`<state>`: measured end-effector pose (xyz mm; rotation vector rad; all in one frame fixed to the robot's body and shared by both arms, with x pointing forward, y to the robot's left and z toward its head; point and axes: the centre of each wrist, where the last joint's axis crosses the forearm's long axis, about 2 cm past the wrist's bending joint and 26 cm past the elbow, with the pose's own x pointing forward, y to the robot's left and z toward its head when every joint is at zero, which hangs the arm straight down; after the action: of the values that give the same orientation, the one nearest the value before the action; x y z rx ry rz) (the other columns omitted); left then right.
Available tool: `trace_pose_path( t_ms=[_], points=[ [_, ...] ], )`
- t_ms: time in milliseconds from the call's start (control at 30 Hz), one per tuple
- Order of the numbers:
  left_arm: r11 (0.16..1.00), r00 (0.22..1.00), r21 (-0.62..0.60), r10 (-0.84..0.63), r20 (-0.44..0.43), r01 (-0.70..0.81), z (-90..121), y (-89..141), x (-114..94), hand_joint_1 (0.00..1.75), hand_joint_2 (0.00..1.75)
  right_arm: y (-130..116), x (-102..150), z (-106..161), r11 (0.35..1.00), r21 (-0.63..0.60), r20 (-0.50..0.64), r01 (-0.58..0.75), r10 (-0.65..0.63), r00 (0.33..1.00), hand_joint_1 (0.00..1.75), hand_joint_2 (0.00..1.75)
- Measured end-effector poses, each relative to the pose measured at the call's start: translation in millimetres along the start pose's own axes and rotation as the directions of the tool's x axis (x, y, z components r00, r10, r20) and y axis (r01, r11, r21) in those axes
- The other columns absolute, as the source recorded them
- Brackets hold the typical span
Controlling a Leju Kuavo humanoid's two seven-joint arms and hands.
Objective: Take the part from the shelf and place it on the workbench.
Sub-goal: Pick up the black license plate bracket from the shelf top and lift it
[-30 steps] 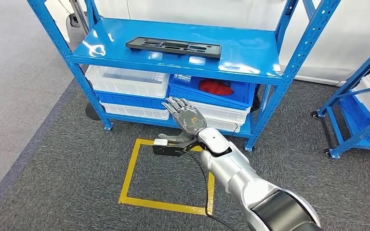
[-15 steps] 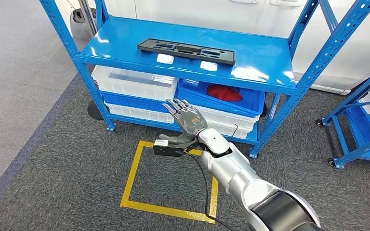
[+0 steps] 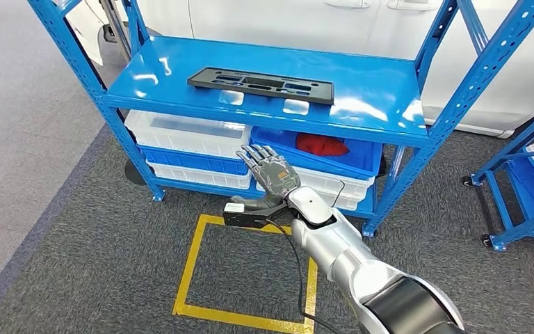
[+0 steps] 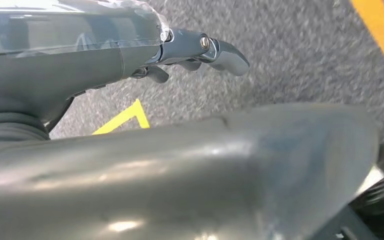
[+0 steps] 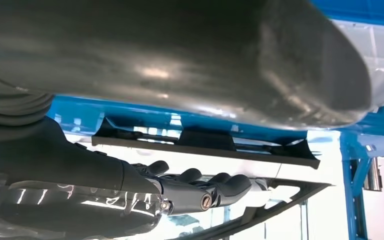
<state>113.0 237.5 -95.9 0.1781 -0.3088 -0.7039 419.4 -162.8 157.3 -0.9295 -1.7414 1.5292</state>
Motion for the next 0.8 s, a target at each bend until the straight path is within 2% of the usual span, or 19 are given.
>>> trace_pose_path(
  t_ms=[467, 800],
  points=[
    [1.0, 1.0, 0.002, 0.007, -0.006, -0.007, 0, -1, -2, 0.0, 0.0, 0, -1, 0, 1.0, 0.002, 0.0, -0.002, 0.002, 1.0, 0.0, 0.0],
    [1.0, 1.0, 0.002, 0.019, -0.002, -0.019, 1, -3, -2, 0.0, 0.0, -10, -3, -7, 0.999, -0.029, -0.002, -0.017, 0.017, 1.0, 0.0, 0.0]
  ],
)
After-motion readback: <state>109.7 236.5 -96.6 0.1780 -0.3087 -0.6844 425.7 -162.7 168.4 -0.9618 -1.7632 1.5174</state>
